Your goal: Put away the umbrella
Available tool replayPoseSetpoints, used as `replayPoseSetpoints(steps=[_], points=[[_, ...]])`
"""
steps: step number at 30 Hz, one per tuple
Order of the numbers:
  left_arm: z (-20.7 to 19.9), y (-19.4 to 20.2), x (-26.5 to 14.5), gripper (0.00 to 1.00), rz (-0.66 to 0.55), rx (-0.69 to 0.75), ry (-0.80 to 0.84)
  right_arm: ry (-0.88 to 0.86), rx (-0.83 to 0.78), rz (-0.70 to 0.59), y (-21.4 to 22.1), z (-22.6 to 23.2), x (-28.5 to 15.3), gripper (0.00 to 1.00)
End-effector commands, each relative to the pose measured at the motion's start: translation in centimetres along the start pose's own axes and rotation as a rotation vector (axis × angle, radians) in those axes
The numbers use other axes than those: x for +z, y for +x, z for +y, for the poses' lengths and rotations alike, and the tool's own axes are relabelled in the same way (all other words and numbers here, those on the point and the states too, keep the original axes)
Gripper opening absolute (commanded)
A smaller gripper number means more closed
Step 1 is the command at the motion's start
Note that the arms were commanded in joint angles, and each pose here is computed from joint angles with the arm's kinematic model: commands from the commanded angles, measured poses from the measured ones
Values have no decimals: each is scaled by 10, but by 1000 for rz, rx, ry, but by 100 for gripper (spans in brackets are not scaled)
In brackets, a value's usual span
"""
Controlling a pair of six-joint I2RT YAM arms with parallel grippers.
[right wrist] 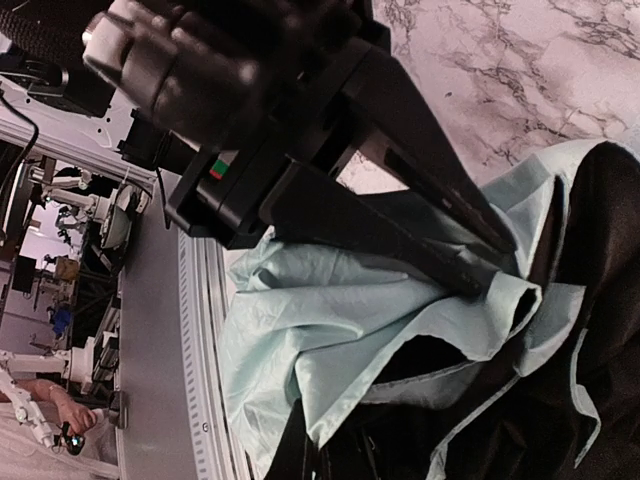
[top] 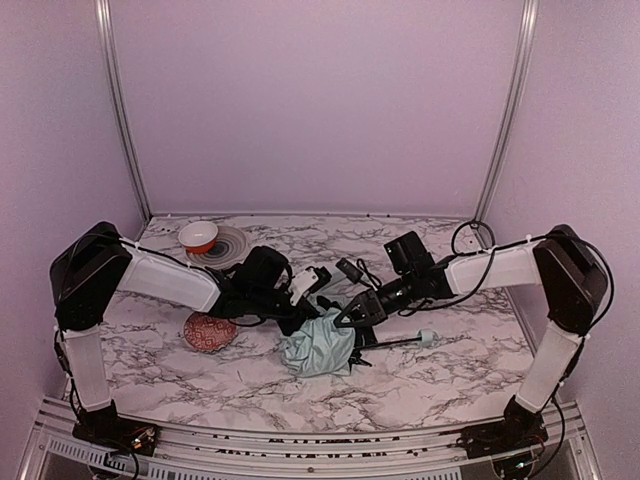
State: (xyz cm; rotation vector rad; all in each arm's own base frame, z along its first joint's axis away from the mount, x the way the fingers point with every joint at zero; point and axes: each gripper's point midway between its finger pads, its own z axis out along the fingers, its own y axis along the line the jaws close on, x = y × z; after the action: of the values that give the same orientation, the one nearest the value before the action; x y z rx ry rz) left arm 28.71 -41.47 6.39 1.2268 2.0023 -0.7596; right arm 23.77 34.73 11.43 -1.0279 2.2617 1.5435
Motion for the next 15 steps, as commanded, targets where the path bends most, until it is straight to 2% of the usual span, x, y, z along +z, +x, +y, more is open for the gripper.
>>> replayPoseSetpoints(steps=[1,5,7,13,15], points=[[6,-13,-8,23,-25,2,-12,6,55,-94,-22,-10,-5,0],[4,-10,-6,27,-11,21,8,62,128,-122,-27,-36,1,0],[4,-9,-6,32,-3,13,7,103,160,-124,-25,-51,4,0],[43,-43,-38,76,-102,-45,-129,235,268,-9,20,-96,14,0],[54,-59,-55,80,-144,-44,-172,243,275,8,27,-100,15,0]])
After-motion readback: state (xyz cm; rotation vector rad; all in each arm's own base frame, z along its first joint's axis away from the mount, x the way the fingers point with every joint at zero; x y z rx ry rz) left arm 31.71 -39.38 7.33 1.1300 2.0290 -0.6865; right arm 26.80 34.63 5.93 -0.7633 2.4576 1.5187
